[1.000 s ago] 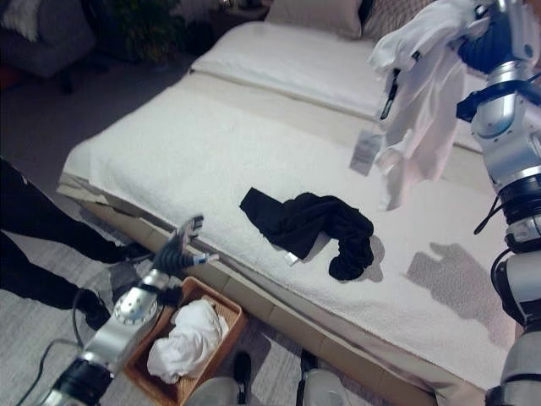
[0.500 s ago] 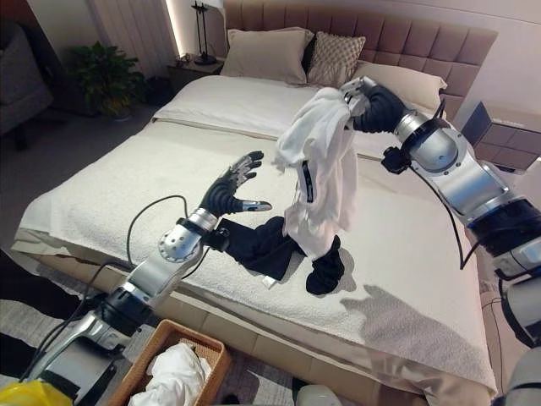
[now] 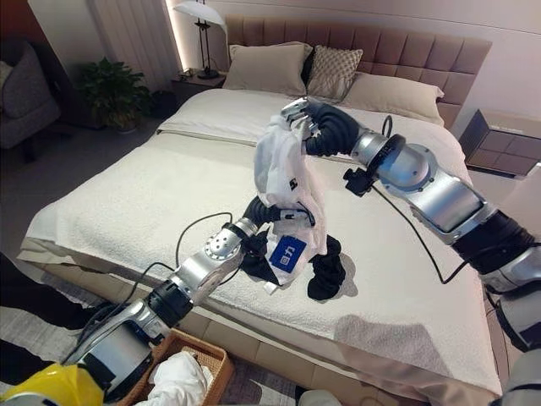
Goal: Pick up clothes into the bucket
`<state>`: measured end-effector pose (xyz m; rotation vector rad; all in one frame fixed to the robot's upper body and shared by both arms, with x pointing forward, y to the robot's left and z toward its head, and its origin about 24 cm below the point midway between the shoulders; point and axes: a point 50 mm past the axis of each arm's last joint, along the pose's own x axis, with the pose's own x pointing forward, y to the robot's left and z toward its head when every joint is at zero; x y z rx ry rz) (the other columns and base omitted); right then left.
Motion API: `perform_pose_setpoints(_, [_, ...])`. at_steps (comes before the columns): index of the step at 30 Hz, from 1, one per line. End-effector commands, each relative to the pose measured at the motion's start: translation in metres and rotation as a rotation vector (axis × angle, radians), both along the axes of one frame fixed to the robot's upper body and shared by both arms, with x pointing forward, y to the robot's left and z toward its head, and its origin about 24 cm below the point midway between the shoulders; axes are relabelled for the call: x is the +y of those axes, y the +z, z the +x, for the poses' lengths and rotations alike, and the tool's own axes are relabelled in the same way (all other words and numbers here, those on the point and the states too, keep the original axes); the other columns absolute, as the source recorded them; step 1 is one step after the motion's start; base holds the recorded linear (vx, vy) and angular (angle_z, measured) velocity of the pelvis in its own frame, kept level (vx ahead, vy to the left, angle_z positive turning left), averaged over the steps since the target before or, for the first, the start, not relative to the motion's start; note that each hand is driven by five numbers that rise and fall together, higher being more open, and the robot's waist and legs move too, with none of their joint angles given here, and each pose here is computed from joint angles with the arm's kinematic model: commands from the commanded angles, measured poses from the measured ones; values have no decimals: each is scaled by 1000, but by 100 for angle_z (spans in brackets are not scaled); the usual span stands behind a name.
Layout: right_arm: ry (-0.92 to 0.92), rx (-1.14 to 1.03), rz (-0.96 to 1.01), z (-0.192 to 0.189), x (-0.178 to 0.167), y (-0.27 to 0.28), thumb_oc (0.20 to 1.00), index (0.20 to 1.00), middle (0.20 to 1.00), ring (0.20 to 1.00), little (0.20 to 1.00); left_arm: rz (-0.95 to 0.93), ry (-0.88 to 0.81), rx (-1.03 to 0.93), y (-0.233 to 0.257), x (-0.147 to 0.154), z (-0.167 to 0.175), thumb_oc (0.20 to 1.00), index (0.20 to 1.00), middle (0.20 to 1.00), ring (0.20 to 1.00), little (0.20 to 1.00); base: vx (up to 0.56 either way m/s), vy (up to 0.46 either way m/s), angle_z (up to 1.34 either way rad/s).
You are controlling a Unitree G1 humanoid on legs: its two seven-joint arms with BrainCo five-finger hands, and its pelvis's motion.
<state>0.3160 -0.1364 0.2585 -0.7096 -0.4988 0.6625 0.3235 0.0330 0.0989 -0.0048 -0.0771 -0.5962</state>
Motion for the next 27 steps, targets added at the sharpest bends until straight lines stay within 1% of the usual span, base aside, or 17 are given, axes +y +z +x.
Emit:
perform_pose_setpoints(1, [97, -77, 136, -10, 10, 25, 200, 200, 200, 200, 200, -73, -111, 11, 19, -19, 2, 1000, 1000, 1000, 1000, 1000, 0, 0, 0])
perform_pose_setpoints(2, [102, -56, 142, -9, 11, 22, 200, 200, 200, 200, 200, -101, -188, 61, 18, -22, -4, 1000, 1000, 1000, 1000, 1000, 0, 0, 0])
perform_pose_setpoints(3, [98, -45, 142, -8, 10, 20, 200, 200, 200, 200, 200, -115, -219, 88, 18, -23, -7, 1000, 1000, 1000, 1000, 1000, 0, 0, 0])
perform_pose_setpoints(7, [94, -29, 140, -6, 11, 15, 200, 200, 200, 200, 200, -144, -293, 142, 17, -23, -13, 1000, 1000, 1000, 1000, 1000, 0, 0, 0])
perform_pose_setpoints(8, [85, -21, 144, -4, 10, 12, 200, 200, 200, 200, 200, -157, -300, 164, 15, -20, -15, 755, 755, 755, 755, 755, 0, 0, 0])
perform_pose_setpoints(9, [81, -19, 142, -4, 9, 11, 200, 200, 200, 200, 200, -166, -294, 172, 14, -17, -15, 429, 429, 429, 429, 429, 0, 0, 0])
perform_pose_setpoints(10, [81, -19, 142, -4, 9, 11, 200, 200, 200, 200, 200, -165, -294, 172, 14, -17, -15, 250, 250, 250, 250, 250, 0, 0, 0])
perform_pose_setpoints(11, [64, -17, 160, -4, 5, 8, 200, 200, 200, 200, 200, -191, -265, 190, 9, -10, -15, 200, 200, 200, 200, 200, 0, 0, 0])
perform_pose_setpoints(15, [19, -17, 202, -5, -9, 2, 200, 200, 200, 200, 200, -245, -203, 215, 2, 0, -16, 200, 200, 200, 200, 200, 0, 0, 0])
perform_pose_setpoints(16, [-30, -16, 260, -8, -22, -6, 595, 595, 595, 595, 595, -278, -155, 229, -3, 11, -17, 200, 200, 200, 200, 200, 0, 0, 0])
perform_pose_setpoints(17, [-31, -15, 261, -8, -22, -6, 595, 595, 595, 595, 595, -276, -156, 230, -4, 11, -17, 200, 200, 200, 200, 200, 0, 0, 0])
perform_pose_setpoints(18, [-94, 1, 322, -10, -38, -17, 1000, 1000, 1000, 1000, 1000, -308, -110, 244, -9, 22, -18, 200, 200, 200, 200, 200, 0, 0, 0])
perform_pose_setpoints(20, [-118, 3, 340, -11, -43, -21, 1000, 1000, 1000, 1000, 1000, -314, -95, 247, -11, 26, -19, 200, 200, 200, 200, 200, 0, 0, 0])
perform_pose_setpoints(21, [-180, 30, 409, -14, -58, -35, 1000, 1000, 1000, 1000, 1000, -346, -40, 249, -14, 38, -21, 200, 200, 200, 200, 200, 0, 0, 0])
perform_pose_setpoints(22, [-181, 30, 410, -14, -58, -35, 1000, 1000, 1000, 1000, 1000, -345, -41, 250, -15, 38, -21, 200, 200, 200, 200, 200, 0, 0, 0])
perform_pose_setpoints(24, [-282, 55, 501, -22, -80, -55, 1000, 1000, 1000, 1000, 1000, -369, 31, 231, -18, 56, -26, 200, 200, 200, 200, 200, 0, 0, 0])
perform_pose_setpoints(27, [-417, 85, 606, -38, -101, -85, 1000, 1000, 1000, 1000, 1000, -386, 116, 175, -16, 78, -33, 200, 200, 200, 200, 200, 0, 0, 0])
